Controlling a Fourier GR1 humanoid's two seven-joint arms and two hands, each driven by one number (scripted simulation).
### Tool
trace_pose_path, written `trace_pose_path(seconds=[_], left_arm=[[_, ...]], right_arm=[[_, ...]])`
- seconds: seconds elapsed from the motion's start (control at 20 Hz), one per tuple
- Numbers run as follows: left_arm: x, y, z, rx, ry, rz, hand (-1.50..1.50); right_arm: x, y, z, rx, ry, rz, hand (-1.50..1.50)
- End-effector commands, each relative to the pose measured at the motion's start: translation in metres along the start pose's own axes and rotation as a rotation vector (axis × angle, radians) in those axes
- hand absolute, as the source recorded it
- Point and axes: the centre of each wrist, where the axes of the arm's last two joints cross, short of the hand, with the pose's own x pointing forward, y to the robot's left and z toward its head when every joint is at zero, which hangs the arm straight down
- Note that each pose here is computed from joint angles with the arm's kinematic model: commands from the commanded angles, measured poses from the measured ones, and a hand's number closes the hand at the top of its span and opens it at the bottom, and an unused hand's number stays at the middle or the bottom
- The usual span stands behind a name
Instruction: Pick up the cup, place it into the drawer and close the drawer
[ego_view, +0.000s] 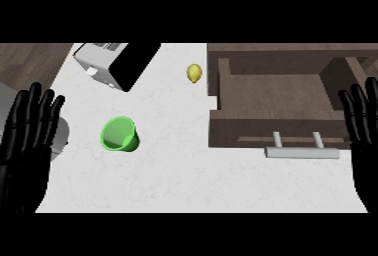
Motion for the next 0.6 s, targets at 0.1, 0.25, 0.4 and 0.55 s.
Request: trace_pose_path(seconds=[0.1, 0.25, 0.4, 0.55], left_arm=[[0.007, 0.007, -0.003, -0.18, -0.022, 0.069, -1.5], [-0.003, 0.001, -0.01, -0.329, -0.056, 0.168, -1.5], [-0.027, 0.006, -0.001, -0.244, 0.122, 0.369, -1.5], [-0.035, 0.025, -0.011, -0.24, 0.145, 0.392, -1.5]], right_arm=[[-0.016, 0.007, -0.004, -0.002, -0.006, -0.022, -1.5], [0.0, -0.001, -0.003, -0.029, -0.007, 0.001, -1.5], [-0.003, -0.002, 0.003, 0.076, 0.076, 0.062, -1.5], [-0.003, -0.008, -0.003, 0.074, 0.059, 0.065, -1.5]])
